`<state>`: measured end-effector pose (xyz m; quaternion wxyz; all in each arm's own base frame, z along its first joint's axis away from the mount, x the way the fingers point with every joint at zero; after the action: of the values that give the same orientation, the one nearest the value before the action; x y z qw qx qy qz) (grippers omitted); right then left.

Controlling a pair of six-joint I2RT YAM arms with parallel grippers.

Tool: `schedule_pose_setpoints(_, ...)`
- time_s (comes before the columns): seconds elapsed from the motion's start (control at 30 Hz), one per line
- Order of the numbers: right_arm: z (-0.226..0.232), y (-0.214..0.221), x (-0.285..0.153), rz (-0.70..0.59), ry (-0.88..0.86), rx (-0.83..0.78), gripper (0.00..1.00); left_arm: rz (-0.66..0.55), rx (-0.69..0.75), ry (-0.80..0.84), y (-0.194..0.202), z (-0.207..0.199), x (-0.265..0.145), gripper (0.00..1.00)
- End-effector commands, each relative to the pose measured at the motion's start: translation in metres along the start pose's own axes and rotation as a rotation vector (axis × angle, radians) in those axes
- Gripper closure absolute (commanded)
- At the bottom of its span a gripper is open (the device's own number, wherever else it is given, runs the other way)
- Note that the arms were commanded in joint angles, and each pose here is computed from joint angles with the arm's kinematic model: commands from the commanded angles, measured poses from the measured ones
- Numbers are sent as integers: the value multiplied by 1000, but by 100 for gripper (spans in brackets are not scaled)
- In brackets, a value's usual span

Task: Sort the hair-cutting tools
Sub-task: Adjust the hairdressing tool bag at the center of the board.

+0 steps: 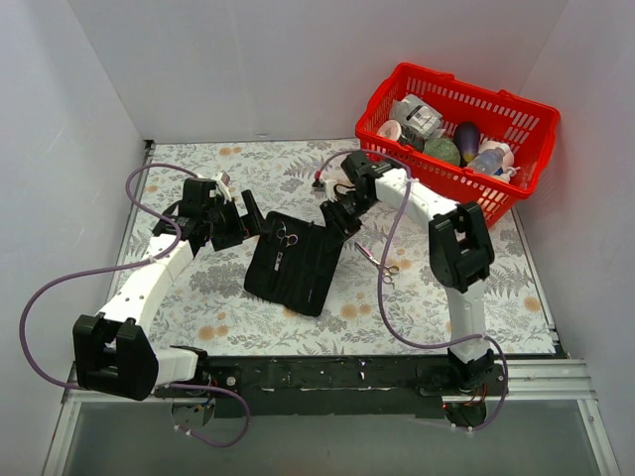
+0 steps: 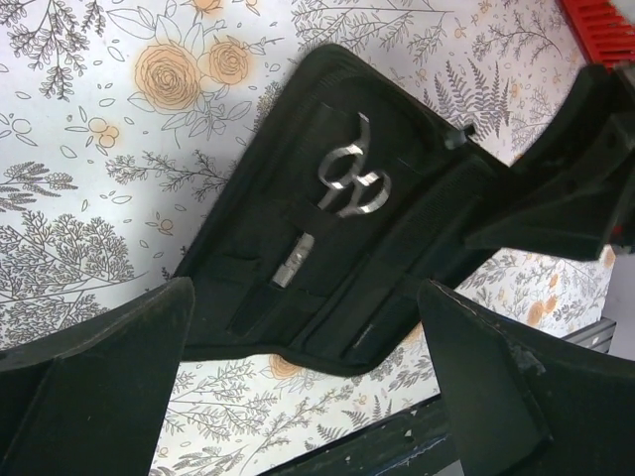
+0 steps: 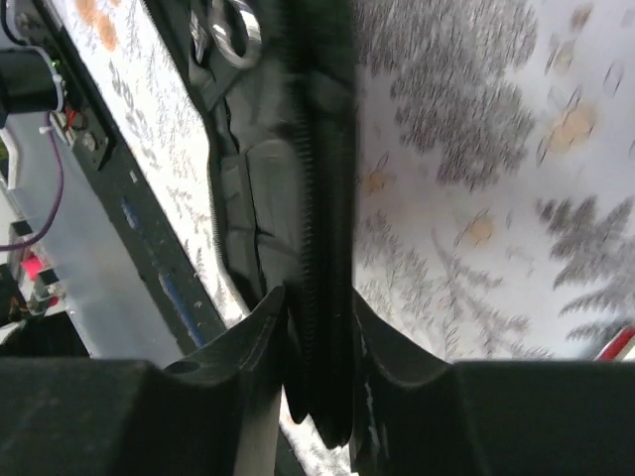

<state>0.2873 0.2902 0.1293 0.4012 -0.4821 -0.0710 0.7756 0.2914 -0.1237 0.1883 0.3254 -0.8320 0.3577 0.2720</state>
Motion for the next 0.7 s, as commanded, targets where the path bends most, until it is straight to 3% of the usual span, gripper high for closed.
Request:
schedule_pose_setpoints(0.0, -5, -30, 1, 51, 59, -127, 61, -14, 11, 35, -5, -8, -3, 2)
schedule_pose_setpoints(0.13, -16, -47, -14, 65, 187, -142, 43, -9, 9, 46, -5, -10, -1, 2)
schedule_pose_setpoints(0.3, -22, -46, -43, 59, 409, -109, 10, 4, -5, 68, -5, -15, 4, 2)
schedule_pose_setpoints(0.5, -25, -19, -63, 100, 584, -31, 5, 2, -6, 68, -5, -18, 7, 2)
schedule_pose_setpoints(0.67, 37, -13, -55, -2, 524, -127, 3, -16, -22, 78, -10, -20, 15, 2)
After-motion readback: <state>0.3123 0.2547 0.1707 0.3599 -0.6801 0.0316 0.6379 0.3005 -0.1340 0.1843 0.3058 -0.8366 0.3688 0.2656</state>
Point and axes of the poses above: each gripper's point midway between its finger pads, its own x axis out along the fingers, its own z axis along the line the jaws close on, y = z × x, the point moved 3 cm from there along -x, back along the fingers, and after that the axes turned 15 degrees about -x, right-handed, at the moved point
